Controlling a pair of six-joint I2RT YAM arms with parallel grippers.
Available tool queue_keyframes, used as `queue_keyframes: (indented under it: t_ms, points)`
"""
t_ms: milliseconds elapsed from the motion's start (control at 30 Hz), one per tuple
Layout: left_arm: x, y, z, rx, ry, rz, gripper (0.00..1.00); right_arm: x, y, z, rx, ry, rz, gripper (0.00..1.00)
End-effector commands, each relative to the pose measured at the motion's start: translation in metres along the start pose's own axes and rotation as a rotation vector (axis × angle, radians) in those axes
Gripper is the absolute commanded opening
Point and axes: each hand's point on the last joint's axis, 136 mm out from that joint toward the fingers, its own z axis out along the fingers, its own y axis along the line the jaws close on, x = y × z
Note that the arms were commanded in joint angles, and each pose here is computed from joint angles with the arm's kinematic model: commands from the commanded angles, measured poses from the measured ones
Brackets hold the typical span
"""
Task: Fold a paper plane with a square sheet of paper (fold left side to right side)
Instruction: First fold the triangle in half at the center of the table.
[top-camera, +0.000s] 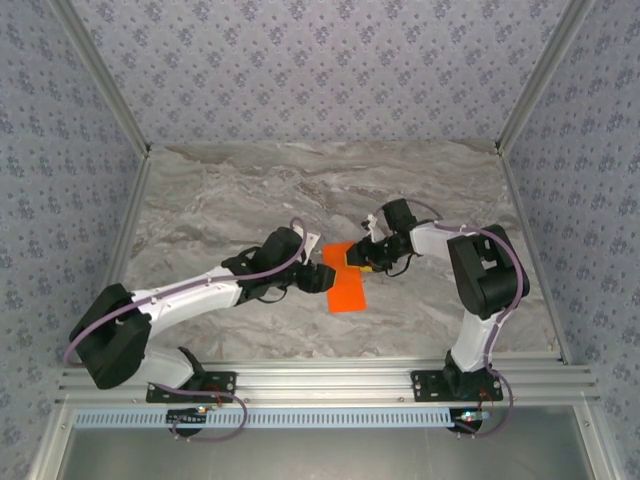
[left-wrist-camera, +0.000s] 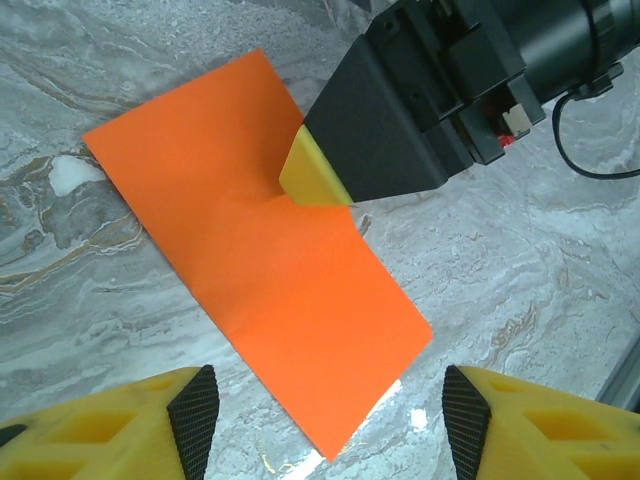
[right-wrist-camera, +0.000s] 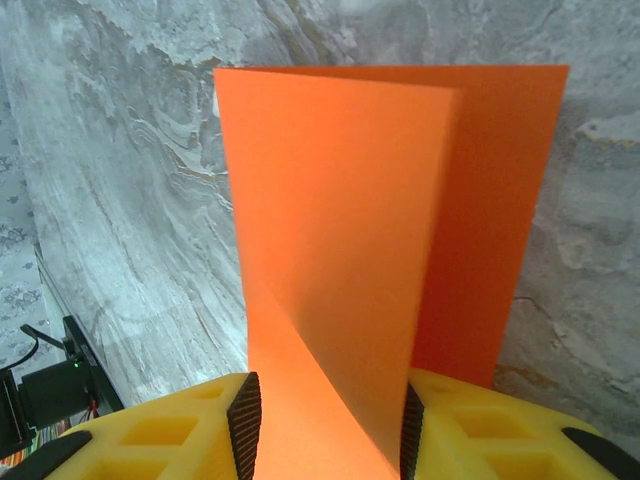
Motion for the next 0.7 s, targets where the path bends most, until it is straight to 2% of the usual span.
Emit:
queue_keyframes:
  t_ms: [0, 167, 433, 667]
  points:
    - [-0.004, -0.004, -0.009, -0.001, -0.022, 0.033, 0.63, 0.0, 0.002, 0.002, -0.014, 0.023, 0.001, 0.42]
    - [0.0, -0.008, -0.013, 0.002, -0.03, 0.082, 0.63, 0.006, -0.005, 0.0, 0.015, 0.031, 0.01, 0.41]
    - [0.004, -0.007, -0.017, 0.002, -0.032, 0.082, 0.63, -0.002, -0.016, 0.01, 0.009, 0.031, -0.006, 0.45]
    - [0.003, -0.011, -0.019, 0.012, -0.036, 0.098, 0.63, -0.006, -0.016, 0.009, 0.017, 0.024, -0.018, 0.39]
